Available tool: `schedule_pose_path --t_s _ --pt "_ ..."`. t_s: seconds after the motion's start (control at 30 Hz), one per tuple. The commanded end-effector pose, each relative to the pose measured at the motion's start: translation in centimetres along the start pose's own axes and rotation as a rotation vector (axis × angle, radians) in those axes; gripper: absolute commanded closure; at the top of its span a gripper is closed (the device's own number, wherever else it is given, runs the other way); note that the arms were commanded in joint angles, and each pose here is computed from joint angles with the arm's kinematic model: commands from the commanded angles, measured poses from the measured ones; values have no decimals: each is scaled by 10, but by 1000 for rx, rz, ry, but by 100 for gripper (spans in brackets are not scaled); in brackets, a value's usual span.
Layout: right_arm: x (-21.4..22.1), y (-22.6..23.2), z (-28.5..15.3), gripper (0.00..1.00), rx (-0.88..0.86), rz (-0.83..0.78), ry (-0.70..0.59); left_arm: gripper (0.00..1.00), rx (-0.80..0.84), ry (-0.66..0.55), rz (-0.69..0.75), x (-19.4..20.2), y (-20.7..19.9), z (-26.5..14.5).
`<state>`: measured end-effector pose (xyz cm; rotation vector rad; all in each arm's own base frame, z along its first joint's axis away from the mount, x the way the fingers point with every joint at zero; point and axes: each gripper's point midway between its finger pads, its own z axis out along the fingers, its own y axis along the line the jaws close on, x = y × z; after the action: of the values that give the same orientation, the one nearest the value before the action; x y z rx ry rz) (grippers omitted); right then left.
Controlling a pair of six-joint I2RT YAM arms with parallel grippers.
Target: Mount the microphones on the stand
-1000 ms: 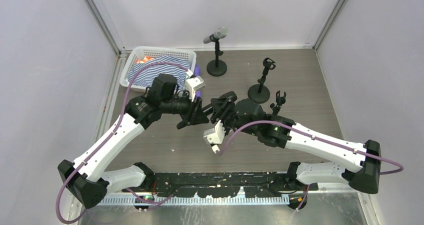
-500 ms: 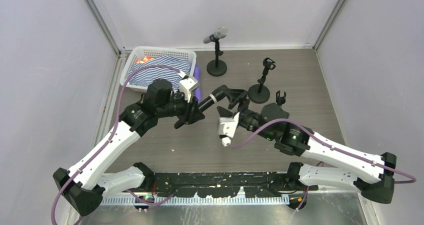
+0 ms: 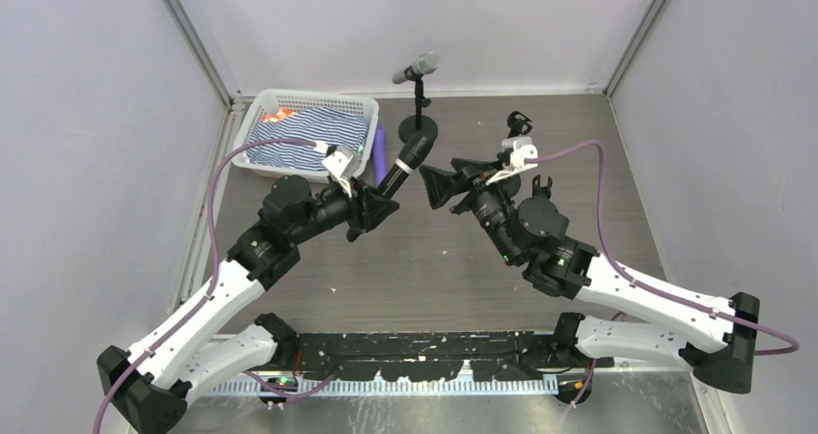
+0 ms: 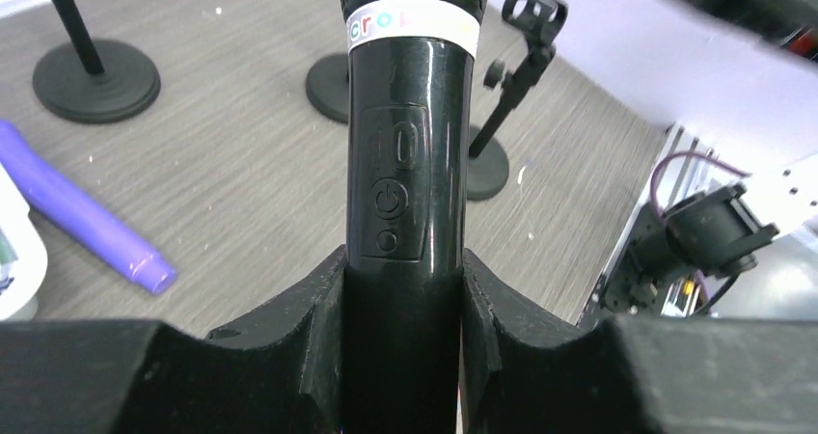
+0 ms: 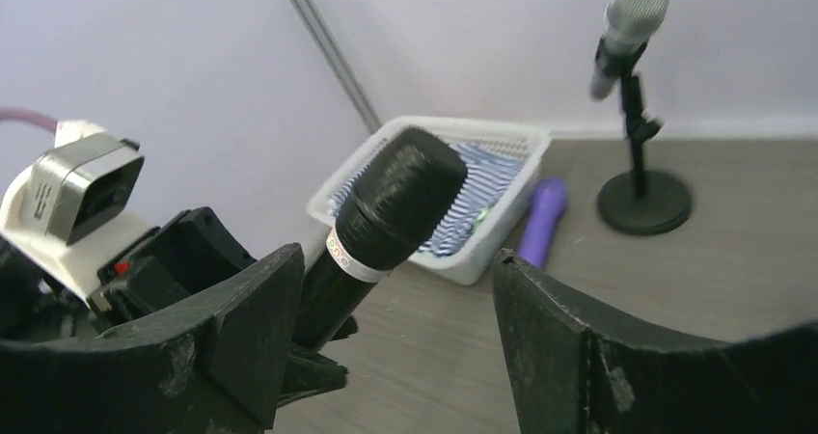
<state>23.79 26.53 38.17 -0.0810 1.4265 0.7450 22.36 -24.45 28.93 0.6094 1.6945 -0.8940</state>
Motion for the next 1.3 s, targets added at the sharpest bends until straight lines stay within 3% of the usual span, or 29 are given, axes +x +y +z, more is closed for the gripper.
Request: schedule_pose_path --t_s 0.0,0.17,0.4,0.7,0.97,1.2,1.27 --pt "-25 12 15 25 18 464 -57 100 58 -227 24 -57 -15 -1" --pt "-18 18 30 24 -40 619 -12 100 83 -244 21 -58 -19 2" --pt "-13 49 39 24 -217 593 70 100 122 -195 0 -51 -23 11" --pt "-1 38 47 36 -173 560 102 99 197 -171 -19 -51 -34 22" --pt "4 32 50 38 -167 559 116 100 256 -161 -24 -53 -42 29" --pt "-7 17 48 56 -143 558 76 99 278 -153 -31 -53 -45 38" --pt "-18 6 46 66 -122 541 33 87 267 -150 -40 -54 -43 42"
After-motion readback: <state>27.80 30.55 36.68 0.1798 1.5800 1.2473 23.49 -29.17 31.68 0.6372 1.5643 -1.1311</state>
